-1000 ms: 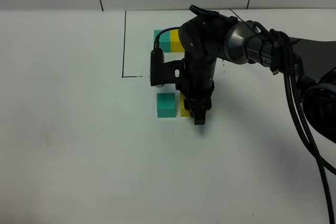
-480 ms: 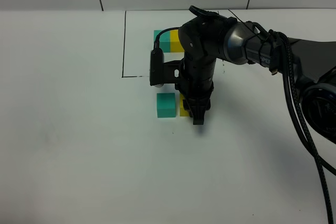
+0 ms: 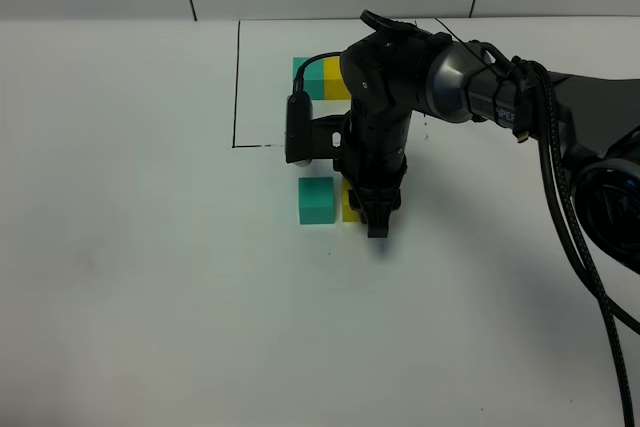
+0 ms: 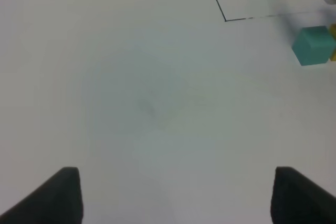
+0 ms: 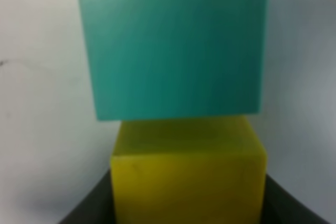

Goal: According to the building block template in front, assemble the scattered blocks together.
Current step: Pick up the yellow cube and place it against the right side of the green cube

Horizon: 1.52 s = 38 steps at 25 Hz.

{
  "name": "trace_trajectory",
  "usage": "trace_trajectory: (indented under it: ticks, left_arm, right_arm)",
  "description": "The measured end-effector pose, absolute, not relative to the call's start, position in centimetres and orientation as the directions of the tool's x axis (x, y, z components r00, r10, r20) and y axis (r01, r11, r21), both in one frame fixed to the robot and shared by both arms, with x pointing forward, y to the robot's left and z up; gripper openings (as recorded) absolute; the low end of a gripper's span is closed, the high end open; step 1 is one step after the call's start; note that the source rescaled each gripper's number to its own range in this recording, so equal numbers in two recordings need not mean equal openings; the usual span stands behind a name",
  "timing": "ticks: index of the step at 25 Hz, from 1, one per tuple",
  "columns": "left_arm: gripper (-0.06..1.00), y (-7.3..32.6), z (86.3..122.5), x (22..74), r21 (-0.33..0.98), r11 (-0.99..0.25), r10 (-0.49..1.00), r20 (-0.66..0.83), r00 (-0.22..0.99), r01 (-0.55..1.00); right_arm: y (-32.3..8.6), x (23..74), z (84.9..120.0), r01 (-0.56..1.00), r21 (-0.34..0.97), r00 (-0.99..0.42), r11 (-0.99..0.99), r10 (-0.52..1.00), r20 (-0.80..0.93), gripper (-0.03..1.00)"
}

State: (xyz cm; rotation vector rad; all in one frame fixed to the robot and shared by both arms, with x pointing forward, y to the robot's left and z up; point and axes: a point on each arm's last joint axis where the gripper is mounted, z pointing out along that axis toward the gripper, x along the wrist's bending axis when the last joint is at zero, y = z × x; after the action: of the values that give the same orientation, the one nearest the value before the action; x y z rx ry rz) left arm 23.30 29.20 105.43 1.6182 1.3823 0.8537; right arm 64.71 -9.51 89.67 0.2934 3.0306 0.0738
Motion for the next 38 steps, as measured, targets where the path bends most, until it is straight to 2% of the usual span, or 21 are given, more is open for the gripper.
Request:
trace_trajectory:
  ticks: [38]
  left_arm:
    - [0.67, 29.20, 105.43, 23.30, 0.902, -0.057, 0.986, -0.016, 0.166, 0.427]
  right_arm:
    - [-8.71, 64.51, 89.65, 0.179, 0.074, -0.977, 0.981, 0.186, -0.102, 0.00]
